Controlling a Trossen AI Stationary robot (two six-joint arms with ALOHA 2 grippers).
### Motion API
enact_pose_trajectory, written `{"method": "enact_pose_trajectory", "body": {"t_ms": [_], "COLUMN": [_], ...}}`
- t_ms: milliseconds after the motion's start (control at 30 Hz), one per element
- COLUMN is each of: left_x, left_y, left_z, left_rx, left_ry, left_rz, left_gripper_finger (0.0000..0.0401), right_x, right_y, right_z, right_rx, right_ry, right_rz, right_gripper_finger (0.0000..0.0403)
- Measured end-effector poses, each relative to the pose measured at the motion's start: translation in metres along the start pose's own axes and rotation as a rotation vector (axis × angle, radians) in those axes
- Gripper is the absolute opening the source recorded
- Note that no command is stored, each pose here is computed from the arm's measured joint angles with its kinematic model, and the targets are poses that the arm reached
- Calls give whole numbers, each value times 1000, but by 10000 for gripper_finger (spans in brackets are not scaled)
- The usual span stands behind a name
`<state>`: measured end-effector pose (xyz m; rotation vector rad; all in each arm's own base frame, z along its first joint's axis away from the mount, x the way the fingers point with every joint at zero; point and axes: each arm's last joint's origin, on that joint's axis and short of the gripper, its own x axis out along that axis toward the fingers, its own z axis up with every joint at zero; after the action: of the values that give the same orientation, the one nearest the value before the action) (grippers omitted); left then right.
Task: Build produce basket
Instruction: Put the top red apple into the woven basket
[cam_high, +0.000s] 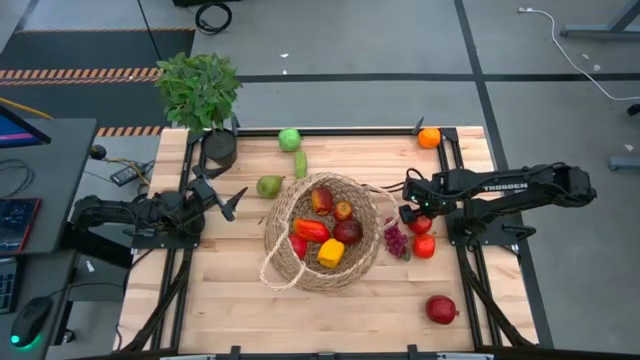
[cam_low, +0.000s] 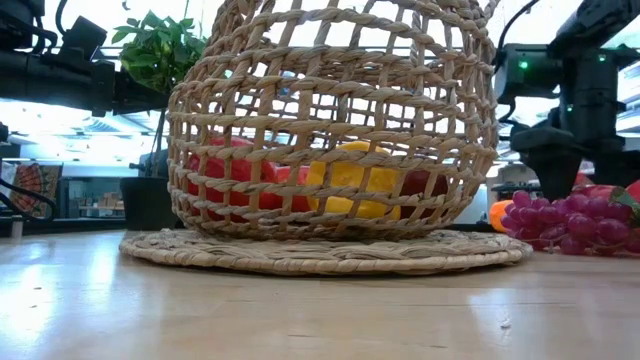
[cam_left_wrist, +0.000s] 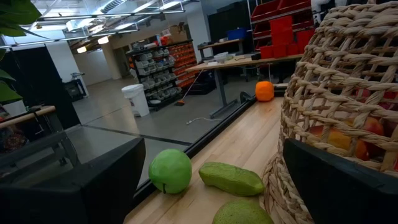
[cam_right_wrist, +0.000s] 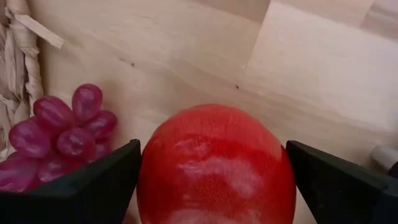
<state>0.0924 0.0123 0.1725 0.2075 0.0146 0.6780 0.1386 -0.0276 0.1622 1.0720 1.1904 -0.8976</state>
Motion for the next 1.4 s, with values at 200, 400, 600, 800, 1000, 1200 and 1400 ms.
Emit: {"method": "enact_pose_trajectory", "body": {"t_ms": [200, 400, 600, 800, 1000, 1200, 1400], "left_x": [0, 0, 0, 0, 0, 0, 0], "left_y": [0, 0, 0, 0, 0, 0, 0], "left_z": [0, 0, 0, 0, 0, 0, 0], "left_rx": [0, 0, 0, 0, 0, 0, 0], "left_ry": [0, 0, 0, 0, 0, 0, 0], "left_rz": [0, 0, 0, 0, 0, 0, 0], "left_gripper_finger": [388, 388, 388, 388, 388, 388, 388], "right_x": [0, 0, 0, -6, -17, -43, -73], "right_y": [2, 2, 3, 7, 11, 16, 27], "right_z": [0, -1, -1, 0, 11, 28, 52], "right_rx": [104, 164, 165, 84, -5, -103, -117], "right_ry": [16, 50, 75, 74, 21, -57, -232], "right_rz": [24, 36, 52, 79, 101, 126, 223], "right_gripper_finger": [386, 373, 372, 372, 372, 372, 372]}}
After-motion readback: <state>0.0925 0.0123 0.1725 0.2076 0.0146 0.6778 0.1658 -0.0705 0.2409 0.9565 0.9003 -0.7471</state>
